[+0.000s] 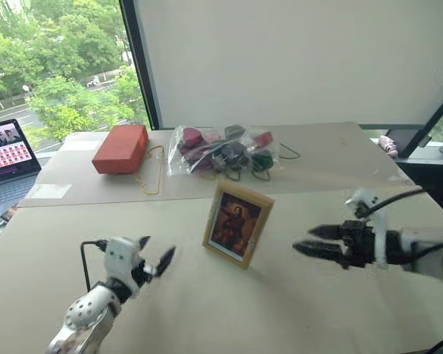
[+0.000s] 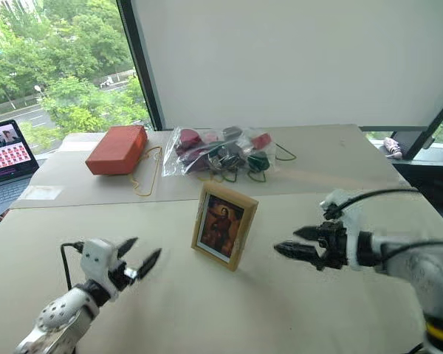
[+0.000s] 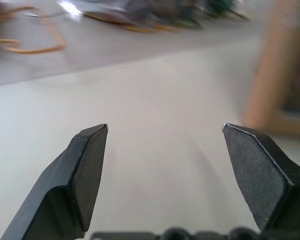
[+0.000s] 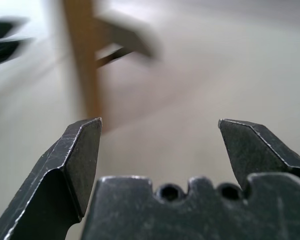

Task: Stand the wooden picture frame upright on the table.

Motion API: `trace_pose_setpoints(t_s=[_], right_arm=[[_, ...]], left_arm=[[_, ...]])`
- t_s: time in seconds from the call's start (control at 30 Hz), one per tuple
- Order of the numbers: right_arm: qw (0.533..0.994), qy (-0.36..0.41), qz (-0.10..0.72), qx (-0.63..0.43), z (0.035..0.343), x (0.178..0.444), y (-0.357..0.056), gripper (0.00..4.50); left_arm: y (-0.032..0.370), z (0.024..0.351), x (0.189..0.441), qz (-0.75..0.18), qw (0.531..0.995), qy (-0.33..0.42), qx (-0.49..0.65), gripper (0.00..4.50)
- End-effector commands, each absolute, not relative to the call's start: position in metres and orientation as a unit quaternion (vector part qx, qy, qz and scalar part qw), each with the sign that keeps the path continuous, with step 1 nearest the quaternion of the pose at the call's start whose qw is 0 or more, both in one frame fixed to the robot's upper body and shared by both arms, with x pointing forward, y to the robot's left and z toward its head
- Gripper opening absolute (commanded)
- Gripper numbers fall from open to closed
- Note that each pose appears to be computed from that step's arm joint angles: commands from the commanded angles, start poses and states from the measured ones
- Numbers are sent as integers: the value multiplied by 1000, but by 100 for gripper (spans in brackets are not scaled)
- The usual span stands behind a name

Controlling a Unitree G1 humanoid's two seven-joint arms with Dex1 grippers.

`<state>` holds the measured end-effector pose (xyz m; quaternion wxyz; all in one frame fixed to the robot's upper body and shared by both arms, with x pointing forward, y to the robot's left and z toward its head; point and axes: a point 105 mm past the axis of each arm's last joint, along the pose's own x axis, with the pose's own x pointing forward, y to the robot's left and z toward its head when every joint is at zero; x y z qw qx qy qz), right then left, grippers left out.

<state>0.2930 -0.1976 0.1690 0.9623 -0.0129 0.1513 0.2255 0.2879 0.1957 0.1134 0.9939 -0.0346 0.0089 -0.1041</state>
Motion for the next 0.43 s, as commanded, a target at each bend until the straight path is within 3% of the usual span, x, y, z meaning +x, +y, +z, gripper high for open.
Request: trace_pose_setpoints(t_s=[0.03,0.2,0.43], right_arm=[[999,2,48,4,202,300,-219,434],[1000,-23,-6,-16,169,295,-203,434],[999,-7,10,-47,144,299,-200,434]], left_arm=[[206,121,295,-53,998,3,-46,394],[199,118,306,-47,998,5,-50,394],[192,121,313,-64,997,-10,-39,394]])
